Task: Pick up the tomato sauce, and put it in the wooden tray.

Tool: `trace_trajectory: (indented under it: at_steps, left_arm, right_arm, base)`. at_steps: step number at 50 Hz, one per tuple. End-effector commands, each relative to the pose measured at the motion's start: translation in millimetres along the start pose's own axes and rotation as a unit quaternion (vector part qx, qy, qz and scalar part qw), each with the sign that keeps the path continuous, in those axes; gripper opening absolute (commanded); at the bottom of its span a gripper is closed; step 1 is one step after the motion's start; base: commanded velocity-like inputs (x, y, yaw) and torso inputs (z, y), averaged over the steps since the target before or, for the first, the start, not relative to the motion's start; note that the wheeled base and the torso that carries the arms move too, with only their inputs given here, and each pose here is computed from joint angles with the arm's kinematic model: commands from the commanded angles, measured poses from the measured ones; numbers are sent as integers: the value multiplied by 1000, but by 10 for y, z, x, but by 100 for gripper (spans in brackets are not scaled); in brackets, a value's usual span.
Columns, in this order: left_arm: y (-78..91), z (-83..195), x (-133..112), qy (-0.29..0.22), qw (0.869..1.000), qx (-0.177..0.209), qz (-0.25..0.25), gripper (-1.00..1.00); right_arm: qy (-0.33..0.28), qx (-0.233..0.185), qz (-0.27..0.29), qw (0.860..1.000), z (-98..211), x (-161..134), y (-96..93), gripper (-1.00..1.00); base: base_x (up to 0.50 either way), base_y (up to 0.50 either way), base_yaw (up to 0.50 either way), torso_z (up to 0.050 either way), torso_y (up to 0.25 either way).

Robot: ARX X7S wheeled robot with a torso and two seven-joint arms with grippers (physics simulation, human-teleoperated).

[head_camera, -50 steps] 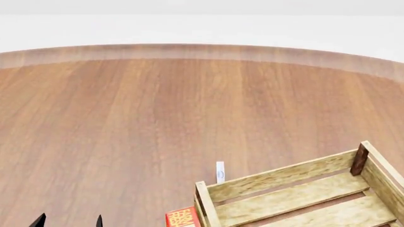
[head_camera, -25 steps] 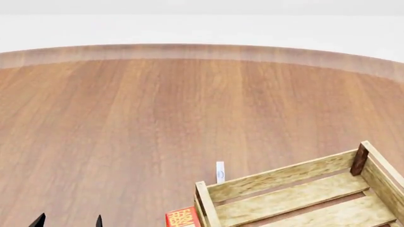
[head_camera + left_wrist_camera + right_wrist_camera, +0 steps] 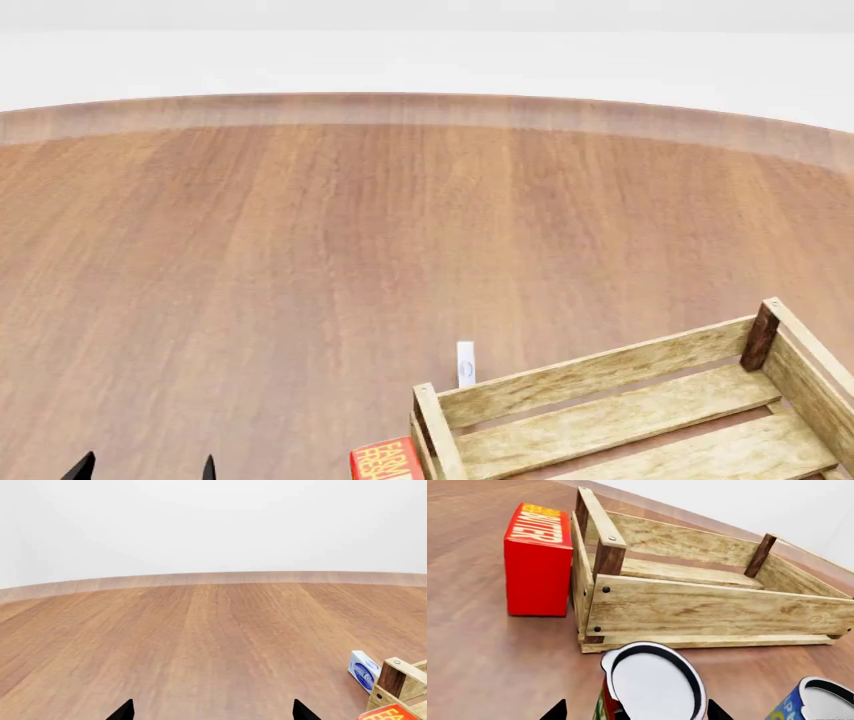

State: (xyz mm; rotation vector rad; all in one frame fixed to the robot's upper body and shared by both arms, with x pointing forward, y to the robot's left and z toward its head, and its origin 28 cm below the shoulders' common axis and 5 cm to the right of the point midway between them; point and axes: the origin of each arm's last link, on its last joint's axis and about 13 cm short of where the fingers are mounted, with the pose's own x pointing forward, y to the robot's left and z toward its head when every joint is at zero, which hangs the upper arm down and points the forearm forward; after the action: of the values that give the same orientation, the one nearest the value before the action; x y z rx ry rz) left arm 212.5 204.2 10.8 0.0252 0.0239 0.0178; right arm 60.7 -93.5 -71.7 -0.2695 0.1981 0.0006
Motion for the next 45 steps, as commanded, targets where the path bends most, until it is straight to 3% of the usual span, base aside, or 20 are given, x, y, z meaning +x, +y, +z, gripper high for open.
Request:
trace_trajectory:
  at_steps: [1, 45]
  left_arm:
    - [0, 1, -3, 0, 1000, 0, 0, 100]
    - [0, 1, -3, 0, 1000, 0, 0, 100]
  right_arm:
    - [14, -2, 1, 1000, -55, 60, 27, 100]
    - [27, 11, -14, 999, -56, 165, 22, 100]
  base:
    - [0, 0, 0, 0, 0]
    - [0, 0, 0, 0, 0]
